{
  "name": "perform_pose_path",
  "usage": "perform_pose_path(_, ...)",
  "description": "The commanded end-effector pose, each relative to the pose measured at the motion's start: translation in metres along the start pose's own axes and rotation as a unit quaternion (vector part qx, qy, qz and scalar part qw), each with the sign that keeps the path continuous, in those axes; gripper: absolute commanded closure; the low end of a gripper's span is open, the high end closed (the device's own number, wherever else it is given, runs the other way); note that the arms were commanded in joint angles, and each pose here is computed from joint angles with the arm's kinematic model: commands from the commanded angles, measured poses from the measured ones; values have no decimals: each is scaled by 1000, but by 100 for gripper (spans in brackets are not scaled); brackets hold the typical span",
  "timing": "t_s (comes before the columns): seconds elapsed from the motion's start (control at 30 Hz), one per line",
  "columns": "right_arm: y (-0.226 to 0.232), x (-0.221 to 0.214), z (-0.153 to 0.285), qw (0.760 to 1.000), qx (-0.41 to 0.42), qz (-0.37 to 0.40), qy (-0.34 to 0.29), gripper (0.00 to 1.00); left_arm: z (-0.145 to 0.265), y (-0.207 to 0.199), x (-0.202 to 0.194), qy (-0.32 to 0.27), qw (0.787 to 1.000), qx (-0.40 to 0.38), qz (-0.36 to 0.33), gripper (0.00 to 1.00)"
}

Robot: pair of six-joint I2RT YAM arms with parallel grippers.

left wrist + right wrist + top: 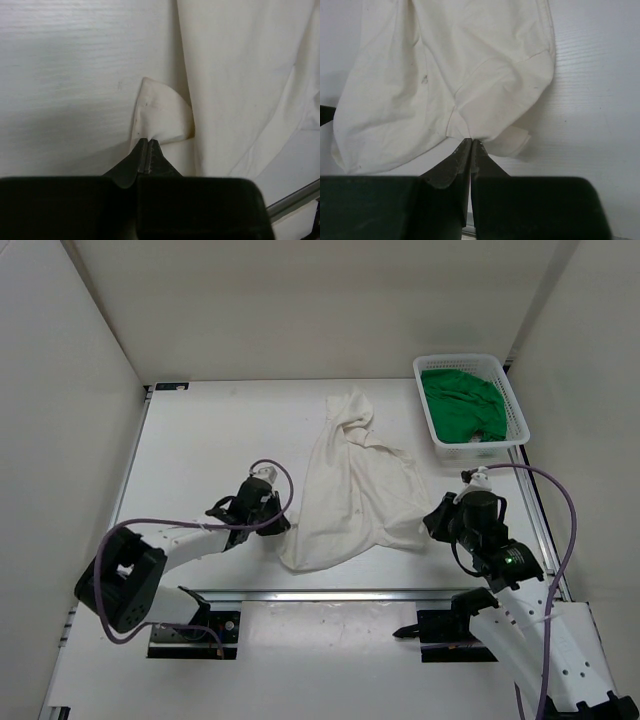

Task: Fold and stack the t-shirts
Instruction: Flatten out the tshirt

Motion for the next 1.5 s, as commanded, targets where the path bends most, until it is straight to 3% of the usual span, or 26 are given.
perform_pose_path(0.0,4,11,-3,1000,9,-3,-27,100,23,-7,42,-74,997,-2,18,100)
perform_pose_path(0.13,11,7,-6,999,32,-8,-15,100,96,3,117,-193,979,0,61,100)
perform_pose_path(0.2,12,8,-8,999,39,-4,-17,100,142,36,145,-245,964,39,95,100)
perform_pose_path(0.27,13,5,-7,999,45,-4,-14,100,171,59,156,-271,953,75,112,100)
perform_pose_path(0.33,16,7,-6,999,49,-5,-18,100,170,74,137,-253,956,88,117,92)
perform_pose_path(0.4,19,3,-5,999,53,-2,-12,100,158,88,112,-235,958,106,124,71)
perform_pose_path(0.43,22,-1,-6,998,56,-1,-6,100,141,105,84,-212,958,139,133,47)
perform_pose_path(0.47,23,-4,-4,999,54,4,-6,100,142,104,85,-220,957,135,131,32)
perform_pose_path(0.5,25,-6,-5,999,53,6,-3,100,143,109,87,-225,954,143,138,19)
perform_pose_path(0.53,26,-5,-3,998,56,5,-6,100,144,107,90,-228,954,136,139,14)
perform_pose_path(0.63,27,-7,-5,998,61,4,-1,100,145,116,102,-233,950,135,159,15)
perform_pose_path(0.83,30,-9,-6,997,78,1,0,100,138,130,88,-233,942,144,192,44)
perform_pose_path(0.97,32,-11,-8,996,87,5,1,100,125,153,72,-224,931,141,250,53)
perform_pose_path(1.03,34,-11,-9,996,93,5,1,100,120,171,68,-228,918,144,291,55)
perform_pose_path(1.13,37,-14,-10,995,101,10,5,100,108,169,72,-227,918,121,303,37)
perform_pose_path(1.2,38,-16,-9,994,104,12,6,100,105,155,84,-236,920,103,294,30)
perform_pose_path(1.3,41,-18,-10,993,113,13,11,100,105,134,97,-253,928,110,252,17)
perform_pose_path(1.37,43,-17,-10,993,118,15,11,99,97,132,96,-238,935,124,233,18)
perform_pose_path(1.47,43,-15,-11,992,123,10,10,100,83,154,85,-191,937,156,246,46)
Point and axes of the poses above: each gripper's point midway between its finger pads, its own z axis back along the fingers, its own y axis along the line the jaws close on, x = y × z, the point moved 2 cm from there along z, back along the fingers, and after that the axes turned 8 degrees about z, right-handed, at the moved point
